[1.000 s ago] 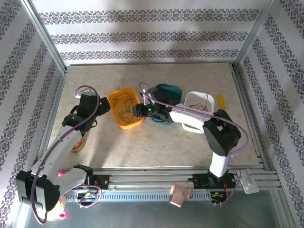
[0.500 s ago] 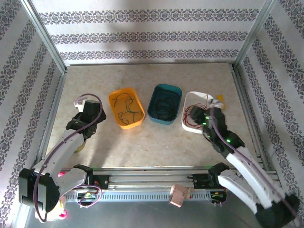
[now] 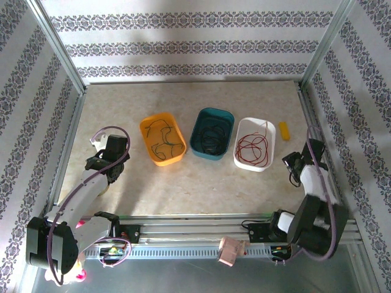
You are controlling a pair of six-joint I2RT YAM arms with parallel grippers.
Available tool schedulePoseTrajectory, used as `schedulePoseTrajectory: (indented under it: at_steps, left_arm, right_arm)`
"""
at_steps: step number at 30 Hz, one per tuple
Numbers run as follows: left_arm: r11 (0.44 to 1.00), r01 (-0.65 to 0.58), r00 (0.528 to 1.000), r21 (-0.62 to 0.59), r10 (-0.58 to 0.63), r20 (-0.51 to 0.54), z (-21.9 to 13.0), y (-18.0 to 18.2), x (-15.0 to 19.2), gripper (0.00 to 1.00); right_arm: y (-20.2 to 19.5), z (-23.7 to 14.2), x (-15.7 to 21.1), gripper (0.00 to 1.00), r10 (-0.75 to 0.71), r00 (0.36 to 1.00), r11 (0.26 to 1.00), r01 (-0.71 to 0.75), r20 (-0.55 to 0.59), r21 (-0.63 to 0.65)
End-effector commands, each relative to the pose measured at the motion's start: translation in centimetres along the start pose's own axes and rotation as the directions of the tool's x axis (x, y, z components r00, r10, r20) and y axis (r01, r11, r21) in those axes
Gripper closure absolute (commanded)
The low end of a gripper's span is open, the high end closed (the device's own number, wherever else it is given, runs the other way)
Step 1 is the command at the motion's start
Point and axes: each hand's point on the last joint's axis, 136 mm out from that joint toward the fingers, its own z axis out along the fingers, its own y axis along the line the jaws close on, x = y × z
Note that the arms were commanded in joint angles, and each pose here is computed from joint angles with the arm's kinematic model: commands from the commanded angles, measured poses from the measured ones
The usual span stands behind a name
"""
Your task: Untangle the cables
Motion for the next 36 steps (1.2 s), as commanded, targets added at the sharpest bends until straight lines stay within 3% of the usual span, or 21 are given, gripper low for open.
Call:
schedulePoseTrajectory:
  at_steps: [1, 5, 11, 18, 23, 28, 32, 34, 35, 36]
  left_arm:
    - [0.998, 0.034, 0.999, -0.052, -0.032, 0.040, 0.2, 1.3, -0.4, 0.01]
    - [0.997, 0.030, 0.998, -0.076, -0.026, 0.050, 0.3, 2.0, -0.3, 0.01]
    - [0.992, 0.031, 0.994, -0.124, -0.018, 0.107, 0.0, 3.3, -0.9, 0.01]
    - [0.993, 0.008, 0.992, -0.118, 0.007, 0.124, 0.2, 2.9, -1.4, 0.01]
    - [0.995, -0.061, 0.987, -0.076, 0.072, 0.141, 0.8, 1.6, -1.8, 0.01]
    - [0.993, -0.095, 0.980, -0.071, 0.106, 0.171, 0.9, 1.0, -2.7, 0.01]
    - [0.984, -0.114, 0.975, -0.135, 0.136, 0.173, 1.2, 1.7, -3.0, 0.01]
    - [0.978, -0.113, 0.973, -0.176, 0.144, 0.179, 1.8, 2.2, -2.9, 0.01]
    - [0.977, -0.112, 0.973, -0.184, 0.145, 0.179, 2.1, 2.3, -2.6, 0.01]
    - [0.977, -0.105, 0.974, -0.184, 0.138, 0.178, 2.6, 2.3, -2.4, 0.01]
  right_arm:
    - [3.8, 1.4, -1.7, 0.40, -0.077, 0.997, 0.988, 0.072, -0.026, -0.134]
    - [5.9, 3.9, -0.9, 0.42, -0.126, 0.986, 0.976, 0.104, -0.109, -0.192]
    - [11.2, 5.7, 2.2, 0.43, -0.324, 0.936, 0.924, 0.280, -0.141, -0.261]
    - [16.2, 5.4, 3.0, 0.43, -0.454, 0.888, 0.858, 0.412, -0.077, -0.308]
    - [16.3, 4.0, 2.6, 0.43, -0.475, 0.879, 0.849, 0.451, -0.026, -0.275]
    - [15.6, -1.4, 2.9, 0.42, -0.528, 0.834, 0.801, 0.552, 0.161, -0.233]
    - [15.6, -8.2, 3.4, 0.37, -0.568, 0.693, 0.706, 0.687, 0.444, -0.170]
    - [15.0, -11.7, 3.2, 0.22, -0.542, 0.592, 0.670, 0.733, 0.596, -0.119]
    - [14.6, -12.8, 2.9, 0.05, -0.526, 0.548, 0.662, 0.744, 0.651, -0.092]
    - [14.1, -14.0, 2.5, 0.02, -0.495, 0.499, 0.661, 0.748, 0.711, -0.064]
